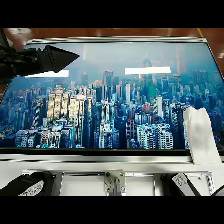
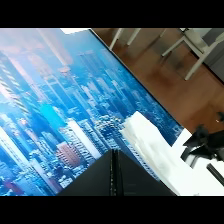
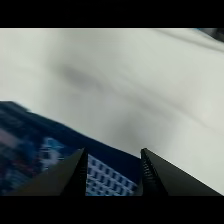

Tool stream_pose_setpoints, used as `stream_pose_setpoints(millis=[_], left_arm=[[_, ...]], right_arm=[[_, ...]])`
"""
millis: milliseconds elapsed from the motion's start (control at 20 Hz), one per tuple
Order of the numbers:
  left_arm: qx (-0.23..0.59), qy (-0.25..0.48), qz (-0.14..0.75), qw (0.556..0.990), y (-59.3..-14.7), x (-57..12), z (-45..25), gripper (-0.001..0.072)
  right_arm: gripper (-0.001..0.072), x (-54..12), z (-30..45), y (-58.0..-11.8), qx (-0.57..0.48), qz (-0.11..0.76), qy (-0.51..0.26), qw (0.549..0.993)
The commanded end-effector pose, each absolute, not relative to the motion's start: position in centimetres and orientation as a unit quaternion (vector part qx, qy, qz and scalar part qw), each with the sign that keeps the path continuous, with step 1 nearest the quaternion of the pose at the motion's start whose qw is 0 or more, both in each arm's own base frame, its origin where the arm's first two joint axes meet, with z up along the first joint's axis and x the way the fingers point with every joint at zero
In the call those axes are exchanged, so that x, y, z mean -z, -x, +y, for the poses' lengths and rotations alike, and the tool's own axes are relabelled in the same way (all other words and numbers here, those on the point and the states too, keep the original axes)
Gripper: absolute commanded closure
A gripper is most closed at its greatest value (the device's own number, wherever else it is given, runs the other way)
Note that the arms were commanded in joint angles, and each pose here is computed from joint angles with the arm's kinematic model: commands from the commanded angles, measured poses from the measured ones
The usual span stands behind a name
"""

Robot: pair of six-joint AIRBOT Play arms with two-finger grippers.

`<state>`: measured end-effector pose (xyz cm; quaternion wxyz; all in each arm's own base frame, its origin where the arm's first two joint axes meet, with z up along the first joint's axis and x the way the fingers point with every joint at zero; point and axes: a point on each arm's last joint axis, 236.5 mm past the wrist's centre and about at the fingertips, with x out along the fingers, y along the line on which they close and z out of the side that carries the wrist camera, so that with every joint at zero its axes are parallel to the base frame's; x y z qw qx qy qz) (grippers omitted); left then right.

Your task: Fold the shirts.

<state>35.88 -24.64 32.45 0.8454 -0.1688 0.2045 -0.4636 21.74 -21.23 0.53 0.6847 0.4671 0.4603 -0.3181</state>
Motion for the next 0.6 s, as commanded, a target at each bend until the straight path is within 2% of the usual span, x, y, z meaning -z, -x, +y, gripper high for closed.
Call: stream_pose_setpoints(millis=[0,150,250,350,400,450,550], left_arm=[[0.434,0.164,0.206,0.862,-38.4,-31.0,-24.0,0.067],[0.421,0.179,0.243,0.855,-40.4,-27.9,-24.5,0.0672],[0.39,0.12,0.314,0.858,-41.0,-22.3,-24.7,0.0674],[0.272,0.044,0.449,0.85,-40.5,-13.9,-21.8,0.0673],[0.204,-0.007,0.516,0.832,-39.4,-10.1,-19.2,0.0671],[0.167,-0.051,0.562,0.809,-38.2,-7.7,-17.5,0.0642],[0.16,-0.078,0.598,0.781,-37.2,-5.4,-17.3,-0.0011]], right_arm=[[0.0273,-11.6,-19.0,-28.6,0.212,0.328,-0.454,0.801],[0.0272,-16.6,-11.4,-33.0,0.059,0.314,-0.371,0.872],[0.0245,-15.1,-4.7,-33.9,-0.025,0.379,-0.296,0.877],[0.0243,-11.8,-1.2,-33.2,-0.028,0.458,-0.192,0.868],[0.0069,-10.3,-0.5,-32.7,-0.013,0.489,-0.138,0.861],[0.0016,-9.4,0.1,-32.5,0.002,0.507,-0.103,0.856],[0.0017,-8.2,1.5,-32.6,0.012,0.526,-0.063,0.848]])
